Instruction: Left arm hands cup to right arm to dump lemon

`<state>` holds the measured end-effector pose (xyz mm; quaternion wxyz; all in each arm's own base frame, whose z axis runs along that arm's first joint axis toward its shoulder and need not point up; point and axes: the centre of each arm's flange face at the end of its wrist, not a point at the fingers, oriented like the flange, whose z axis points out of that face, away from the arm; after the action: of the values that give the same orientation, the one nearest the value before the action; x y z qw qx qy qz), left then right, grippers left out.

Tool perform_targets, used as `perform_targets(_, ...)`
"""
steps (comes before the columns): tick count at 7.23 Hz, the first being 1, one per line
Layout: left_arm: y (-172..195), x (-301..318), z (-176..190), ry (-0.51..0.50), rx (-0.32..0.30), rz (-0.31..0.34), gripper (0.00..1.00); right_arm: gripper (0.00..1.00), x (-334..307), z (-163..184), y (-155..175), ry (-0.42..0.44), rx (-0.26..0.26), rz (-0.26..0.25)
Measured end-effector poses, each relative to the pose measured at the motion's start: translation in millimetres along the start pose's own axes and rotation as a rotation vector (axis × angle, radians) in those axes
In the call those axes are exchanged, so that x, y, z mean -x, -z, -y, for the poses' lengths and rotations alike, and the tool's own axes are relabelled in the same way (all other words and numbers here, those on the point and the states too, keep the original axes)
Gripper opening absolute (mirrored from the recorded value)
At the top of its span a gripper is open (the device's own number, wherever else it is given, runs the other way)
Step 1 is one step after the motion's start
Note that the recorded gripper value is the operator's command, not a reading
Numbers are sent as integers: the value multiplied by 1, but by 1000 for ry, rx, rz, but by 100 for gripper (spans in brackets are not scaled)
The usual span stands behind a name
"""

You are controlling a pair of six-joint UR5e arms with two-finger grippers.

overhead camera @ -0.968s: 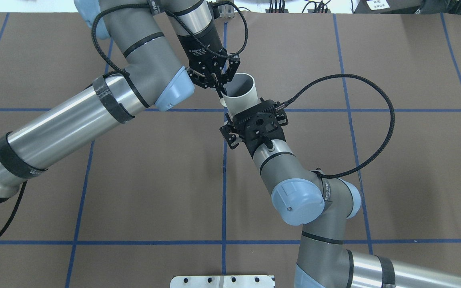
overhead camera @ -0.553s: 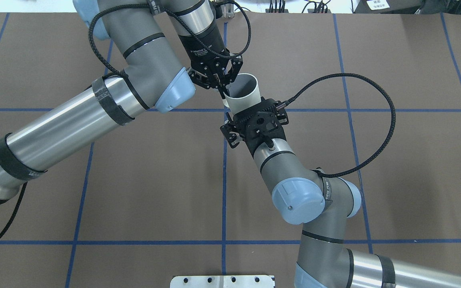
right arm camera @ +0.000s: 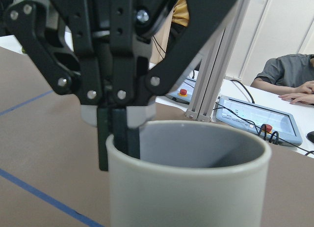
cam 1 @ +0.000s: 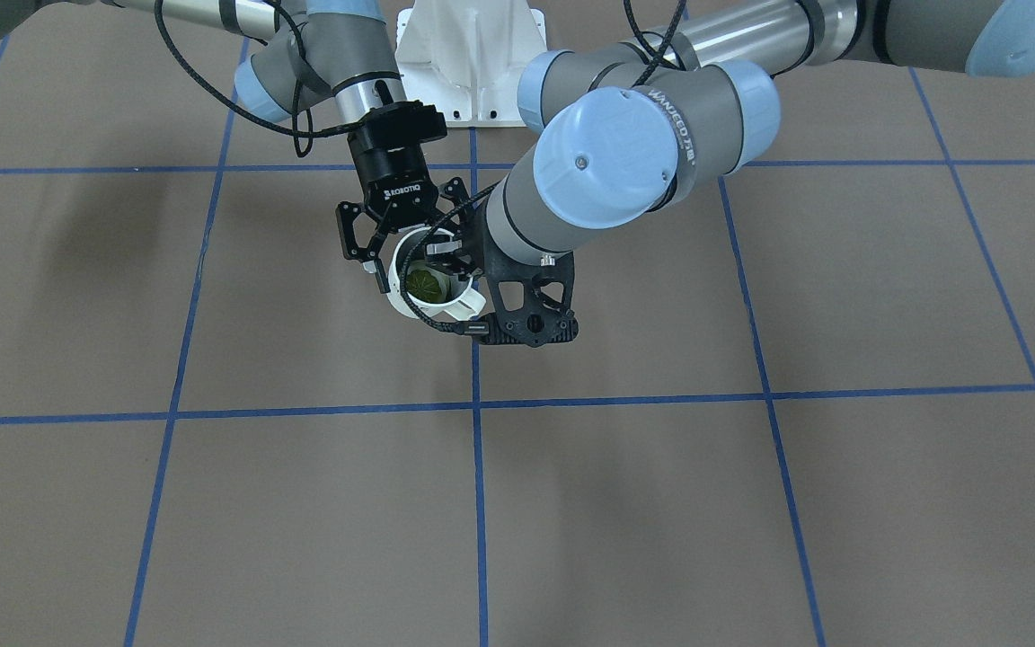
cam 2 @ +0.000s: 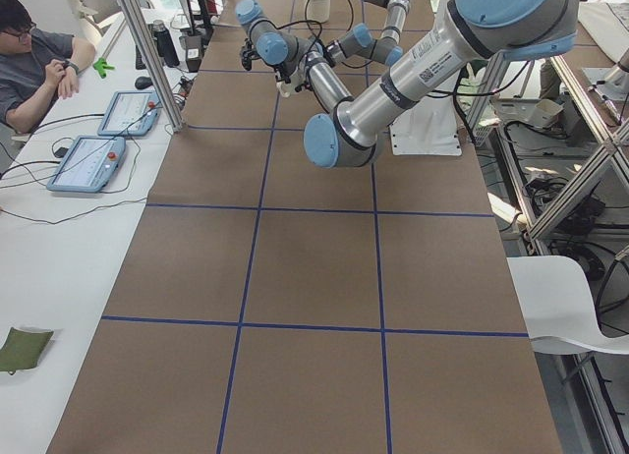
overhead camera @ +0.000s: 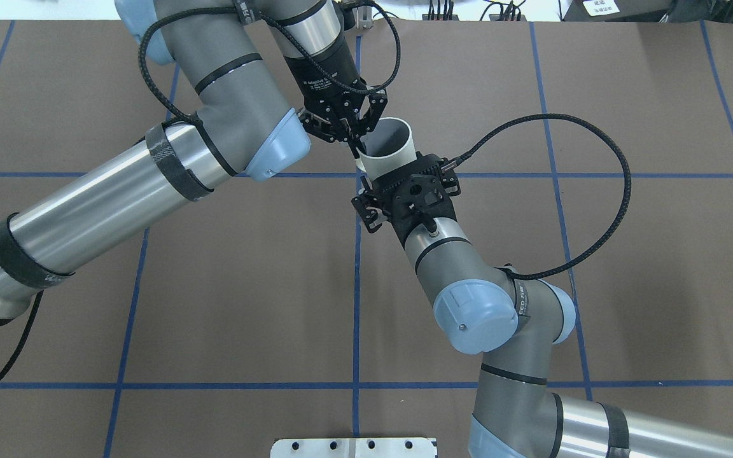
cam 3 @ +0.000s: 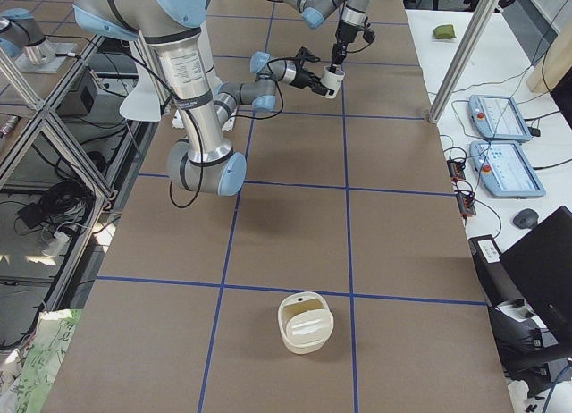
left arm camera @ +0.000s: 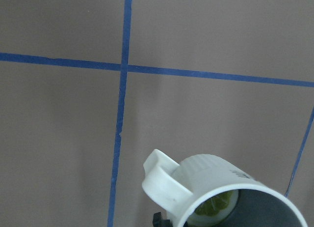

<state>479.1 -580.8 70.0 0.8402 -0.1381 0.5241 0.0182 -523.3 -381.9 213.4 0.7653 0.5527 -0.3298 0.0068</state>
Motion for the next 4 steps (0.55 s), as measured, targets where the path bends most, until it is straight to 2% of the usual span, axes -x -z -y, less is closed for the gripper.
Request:
perform_targets(3,3,-2,-4,-4,-1,-4,0,99,-1,-1,-1,1,1,-2)
perform_targets(4,5,-3,-6,-3,-1,-6,0,76,-1,-1,-1,2,2,-2)
